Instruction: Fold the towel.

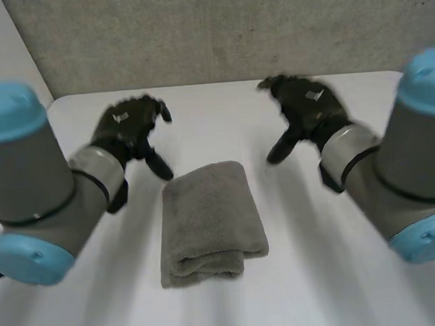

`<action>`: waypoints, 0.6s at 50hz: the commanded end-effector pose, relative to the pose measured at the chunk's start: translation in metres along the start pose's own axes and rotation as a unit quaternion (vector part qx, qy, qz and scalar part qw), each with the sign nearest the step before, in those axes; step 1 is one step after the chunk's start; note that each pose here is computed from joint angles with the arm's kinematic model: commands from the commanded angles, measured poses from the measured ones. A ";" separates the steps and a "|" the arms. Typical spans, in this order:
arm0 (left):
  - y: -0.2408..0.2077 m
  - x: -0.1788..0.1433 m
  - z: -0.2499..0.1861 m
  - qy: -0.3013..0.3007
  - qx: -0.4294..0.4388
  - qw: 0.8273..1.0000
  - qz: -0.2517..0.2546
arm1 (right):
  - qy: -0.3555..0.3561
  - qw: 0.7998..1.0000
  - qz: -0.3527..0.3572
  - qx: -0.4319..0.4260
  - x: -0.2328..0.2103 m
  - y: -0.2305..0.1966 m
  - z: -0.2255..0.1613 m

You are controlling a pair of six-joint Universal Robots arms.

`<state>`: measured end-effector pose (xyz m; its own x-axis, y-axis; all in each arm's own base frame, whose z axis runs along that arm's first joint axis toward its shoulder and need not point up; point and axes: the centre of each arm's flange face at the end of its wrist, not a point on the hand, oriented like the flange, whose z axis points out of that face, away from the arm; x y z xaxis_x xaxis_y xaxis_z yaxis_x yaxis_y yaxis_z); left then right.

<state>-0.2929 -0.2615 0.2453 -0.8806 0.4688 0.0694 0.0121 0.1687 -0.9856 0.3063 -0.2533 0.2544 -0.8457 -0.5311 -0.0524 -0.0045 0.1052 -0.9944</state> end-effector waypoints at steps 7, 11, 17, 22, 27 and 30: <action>-0.062 -0.034 -0.021 -0.062 0.011 0.998 -0.014 | 0.101 0.991 -0.077 0.037 0.019 -0.043 -0.021; -0.060 -0.037 -0.021 -0.070 0.005 0.997 -0.015 | 0.103 0.991 -0.076 0.027 0.020 -0.044 -0.022; -0.060 -0.039 -0.020 -0.071 0.004 0.997 -0.018 | 0.102 0.992 -0.075 0.025 0.021 -0.045 -0.022; -0.061 -0.039 -0.020 -0.071 0.006 0.997 -0.026 | 0.110 0.991 -0.074 0.021 0.027 -0.044 -0.021; -0.063 -0.040 -0.021 -0.074 0.009 0.997 -0.028 | 0.118 0.990 -0.070 0.021 0.032 -0.044 -0.020; -0.063 -0.041 -0.021 -0.074 0.010 0.997 -0.028 | 0.121 0.990 -0.062 0.024 0.034 -0.046 -0.020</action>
<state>-0.2490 -0.2726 0.3065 -0.9391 0.3284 0.1009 -0.0437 0.1771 -0.9832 0.2717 -0.2558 0.2990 -0.9355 -0.3366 0.1071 -0.1152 0.0042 -0.9933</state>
